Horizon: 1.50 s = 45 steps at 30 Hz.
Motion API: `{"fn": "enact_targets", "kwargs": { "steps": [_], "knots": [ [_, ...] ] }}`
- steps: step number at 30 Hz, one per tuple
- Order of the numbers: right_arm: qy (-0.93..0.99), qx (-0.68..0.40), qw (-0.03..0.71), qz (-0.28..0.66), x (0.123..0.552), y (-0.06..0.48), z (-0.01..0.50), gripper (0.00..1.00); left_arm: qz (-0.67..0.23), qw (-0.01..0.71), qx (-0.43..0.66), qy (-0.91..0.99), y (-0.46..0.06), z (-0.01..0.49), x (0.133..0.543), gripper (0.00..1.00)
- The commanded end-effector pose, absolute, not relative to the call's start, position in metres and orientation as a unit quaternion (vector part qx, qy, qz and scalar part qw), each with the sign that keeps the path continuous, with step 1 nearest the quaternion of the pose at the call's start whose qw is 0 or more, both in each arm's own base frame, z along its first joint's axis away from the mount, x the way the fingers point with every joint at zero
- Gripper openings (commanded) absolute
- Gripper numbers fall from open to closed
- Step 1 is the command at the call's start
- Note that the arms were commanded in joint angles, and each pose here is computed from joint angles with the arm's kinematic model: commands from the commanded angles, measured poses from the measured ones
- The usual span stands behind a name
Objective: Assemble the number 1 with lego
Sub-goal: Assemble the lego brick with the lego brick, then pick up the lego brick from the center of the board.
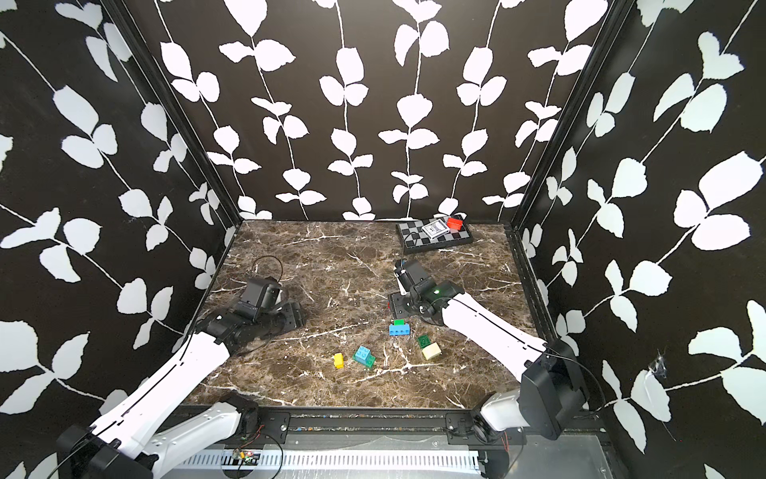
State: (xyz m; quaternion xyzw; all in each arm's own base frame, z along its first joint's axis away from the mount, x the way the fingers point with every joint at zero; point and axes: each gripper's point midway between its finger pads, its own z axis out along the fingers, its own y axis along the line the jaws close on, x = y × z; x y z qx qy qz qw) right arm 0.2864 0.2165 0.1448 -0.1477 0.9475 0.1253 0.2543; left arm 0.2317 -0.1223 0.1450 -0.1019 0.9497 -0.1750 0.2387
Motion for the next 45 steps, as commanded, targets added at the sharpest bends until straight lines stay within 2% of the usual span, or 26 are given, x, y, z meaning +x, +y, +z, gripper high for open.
{"fn": "enact_targets", "kwargs": {
  "steps": [1, 6, 13, 21, 27, 34, 45],
  "knots": [
    [0.957, -0.127, 0.223, 0.138, 0.274, 0.205, 0.135, 0.65, -0.183, 0.187, -0.095, 0.960, -0.134, 0.127, 0.210, 0.74],
    [0.961, -0.129, 0.210, 0.124, 0.277, 0.190, 0.136, 0.65, -0.187, 0.144, -0.042, 0.971, -0.161, 0.113, 0.193, 0.77],
    [0.964, -0.112, 0.210, 0.116, 0.275, 0.171, 0.135, 0.64, -0.211, 0.075, 0.012, 0.975, -0.201, 0.088, 0.181, 0.70],
    [0.966, -0.090, 0.215, 0.115, 0.266, 0.156, 0.132, 0.64, -0.192, 0.009, 0.055, 0.980, -0.224, 0.060, 0.175, 0.72],
    [0.966, -0.083, 0.217, 0.111, 0.264, 0.148, 0.133, 0.63, -0.178, -0.014, 0.063, 0.982, -0.230, 0.046, 0.171, 0.65],
    [0.967, -0.082, 0.215, 0.113, 0.264, 0.145, 0.133, 0.63, -0.134, -0.021, 0.062, 0.989, -0.211, 0.036, 0.163, 0.53],
    [0.968, -0.077, 0.212, 0.114, 0.261, 0.142, 0.132, 0.61, -0.125, -0.030, 0.072, 0.989, -0.209, 0.027, 0.160, 0.38]
  ]
}}
